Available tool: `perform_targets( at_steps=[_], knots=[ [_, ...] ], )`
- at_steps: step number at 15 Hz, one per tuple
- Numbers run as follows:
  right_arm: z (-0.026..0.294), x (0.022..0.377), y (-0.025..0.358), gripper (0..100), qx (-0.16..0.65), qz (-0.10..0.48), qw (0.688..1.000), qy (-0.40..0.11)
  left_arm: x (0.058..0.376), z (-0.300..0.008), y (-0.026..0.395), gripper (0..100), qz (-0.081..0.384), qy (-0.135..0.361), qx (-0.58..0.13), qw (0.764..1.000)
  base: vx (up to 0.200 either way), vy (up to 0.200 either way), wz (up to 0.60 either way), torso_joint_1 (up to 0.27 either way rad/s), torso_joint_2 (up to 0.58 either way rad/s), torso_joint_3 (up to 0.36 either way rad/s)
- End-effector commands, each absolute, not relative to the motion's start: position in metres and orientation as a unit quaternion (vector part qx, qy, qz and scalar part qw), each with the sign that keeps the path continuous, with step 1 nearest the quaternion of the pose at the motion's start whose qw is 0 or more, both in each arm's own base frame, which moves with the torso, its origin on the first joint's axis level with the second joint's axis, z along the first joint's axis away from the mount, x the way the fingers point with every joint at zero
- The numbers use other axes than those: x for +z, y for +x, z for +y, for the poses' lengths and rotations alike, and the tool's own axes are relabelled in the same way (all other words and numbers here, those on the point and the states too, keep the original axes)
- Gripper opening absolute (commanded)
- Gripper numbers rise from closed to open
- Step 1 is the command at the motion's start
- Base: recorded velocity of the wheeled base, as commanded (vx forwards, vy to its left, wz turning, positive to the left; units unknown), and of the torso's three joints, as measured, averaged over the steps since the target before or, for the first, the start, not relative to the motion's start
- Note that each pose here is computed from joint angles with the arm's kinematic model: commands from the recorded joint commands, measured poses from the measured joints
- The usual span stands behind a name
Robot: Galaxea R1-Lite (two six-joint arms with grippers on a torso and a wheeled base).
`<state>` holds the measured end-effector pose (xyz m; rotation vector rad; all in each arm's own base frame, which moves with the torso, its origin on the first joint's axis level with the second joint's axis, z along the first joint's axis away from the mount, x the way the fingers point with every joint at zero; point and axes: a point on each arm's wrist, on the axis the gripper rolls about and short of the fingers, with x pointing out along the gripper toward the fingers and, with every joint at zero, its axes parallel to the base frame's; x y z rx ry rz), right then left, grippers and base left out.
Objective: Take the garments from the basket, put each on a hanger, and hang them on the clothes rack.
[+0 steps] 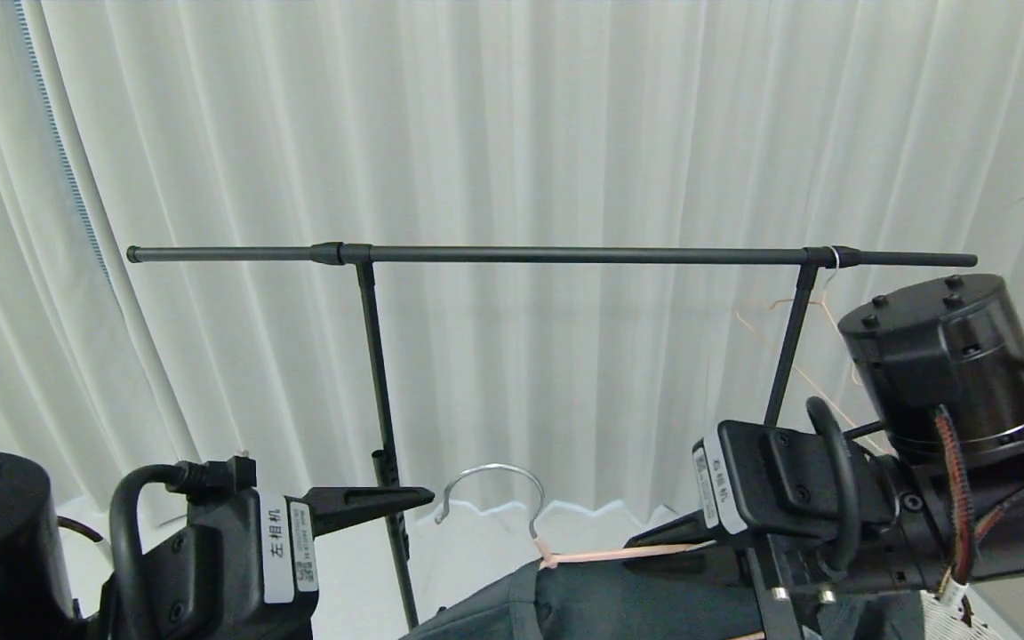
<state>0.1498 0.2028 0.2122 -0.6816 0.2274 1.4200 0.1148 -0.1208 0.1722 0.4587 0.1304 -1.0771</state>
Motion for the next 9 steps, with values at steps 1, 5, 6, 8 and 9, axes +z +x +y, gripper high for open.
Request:
perform_targets(
  at_steps=[1,5,6,8,9],
  knots=[
    [0.192,0.221,0.151,0,0.628,0.071,0.704,-0.324,0.170,-0.120,0.116,100,0.067,0.217,-0.504,0.833,0.000,0.000,0.00,0.000,0.00,0.000],
    [0.172,0.226,0.163,0,0.595,0.055,0.725,-0.343,0.156,-0.112,0.112,100,0.095,0.219,-0.496,0.835,0.000,0.000,0.00,0.000,0.00,0.000],
    [0.168,0.229,0.163,0,0.589,0.049,0.730,-0.343,0.149,-0.107,0.116,100,0.113,0.220,-0.479,0.842,0.000,0.000,0.00,0.000,0.00,0.000],
    [0.163,0.235,0.160,0,0.586,0.038,0.734,-0.341,0.130,-0.092,0.122,100,0.166,0.221,-0.441,0.854,0.000,0.000,0.00,0.000,0.00,0.000],
    [0.161,0.237,0.158,0,0.588,0.031,0.734,-0.338,0.119,-0.084,0.124,100,0.195,0.221,-0.423,0.857,0.000,0.000,0.00,0.000,0.00,0.000]
  ],
)
